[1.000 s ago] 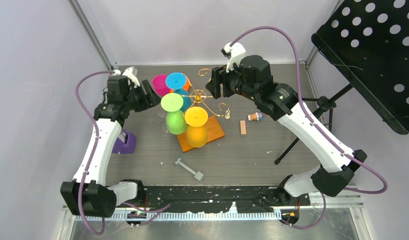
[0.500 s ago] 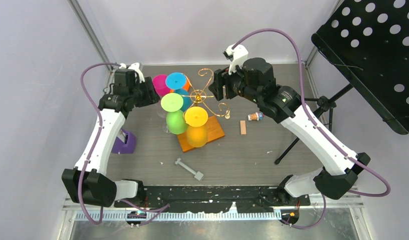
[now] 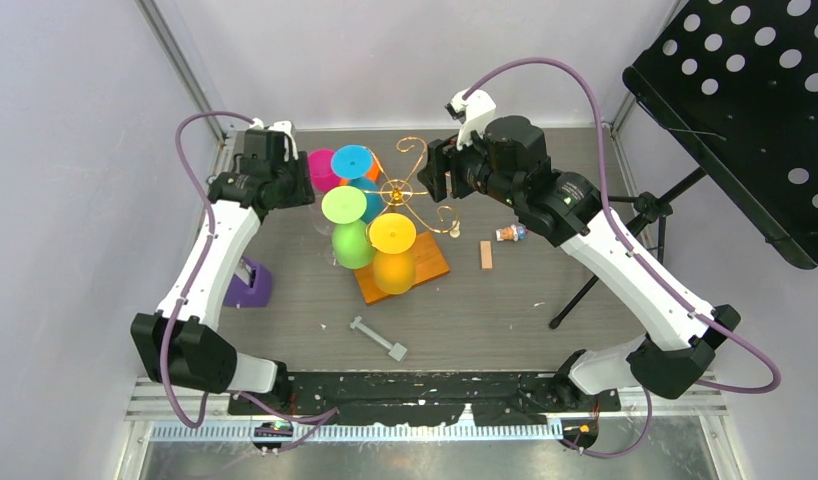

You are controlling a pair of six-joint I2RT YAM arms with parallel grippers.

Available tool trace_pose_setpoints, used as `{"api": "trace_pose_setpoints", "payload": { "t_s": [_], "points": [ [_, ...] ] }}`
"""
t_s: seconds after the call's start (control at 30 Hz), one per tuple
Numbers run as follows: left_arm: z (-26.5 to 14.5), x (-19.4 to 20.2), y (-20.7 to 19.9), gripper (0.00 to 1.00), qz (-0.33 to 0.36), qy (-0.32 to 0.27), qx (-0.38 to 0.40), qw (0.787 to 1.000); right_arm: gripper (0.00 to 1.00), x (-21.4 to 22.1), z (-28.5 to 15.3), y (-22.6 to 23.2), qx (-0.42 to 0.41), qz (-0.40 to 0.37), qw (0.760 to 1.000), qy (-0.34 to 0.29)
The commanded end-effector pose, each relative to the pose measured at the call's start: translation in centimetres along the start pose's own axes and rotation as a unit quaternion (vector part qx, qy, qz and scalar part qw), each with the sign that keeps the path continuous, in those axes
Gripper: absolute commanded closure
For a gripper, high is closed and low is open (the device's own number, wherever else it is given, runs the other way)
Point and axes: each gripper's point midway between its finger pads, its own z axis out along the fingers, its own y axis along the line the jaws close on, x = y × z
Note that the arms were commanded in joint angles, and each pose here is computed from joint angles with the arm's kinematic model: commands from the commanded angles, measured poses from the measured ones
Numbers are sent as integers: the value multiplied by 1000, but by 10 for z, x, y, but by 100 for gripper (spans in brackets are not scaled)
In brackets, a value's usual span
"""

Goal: Place the wine glass upside down on the wine glass rack
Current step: Pick up the wine glass at the center of the board.

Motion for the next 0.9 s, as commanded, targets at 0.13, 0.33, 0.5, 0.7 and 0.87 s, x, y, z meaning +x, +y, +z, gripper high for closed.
{"api": "trace_pose_setpoints", "payload": {
  "t_s": [0.13,0.33,0.5,0.7,0.87],
  "points": [
    [2,-12,-7,59,43,-5,-17,999,31,-20,-11,-4,8,-11,999,-35],
    [8,-5,-12,63,58,7,-21,998,31,-17,-10,-5,10,-13,999,-31],
    [10,1,-11,68,77,17,-33,996,31,-16,-9,-5,10,-14,999,-29],
    [9,6,-8,75,97,24,-48,994,31,-14,-9,-5,9,-13,1000,-27],
    [9,9,-3,79,107,29,-59,992,31,-13,-8,-4,8,-12,1000,-25]
  ]
}}
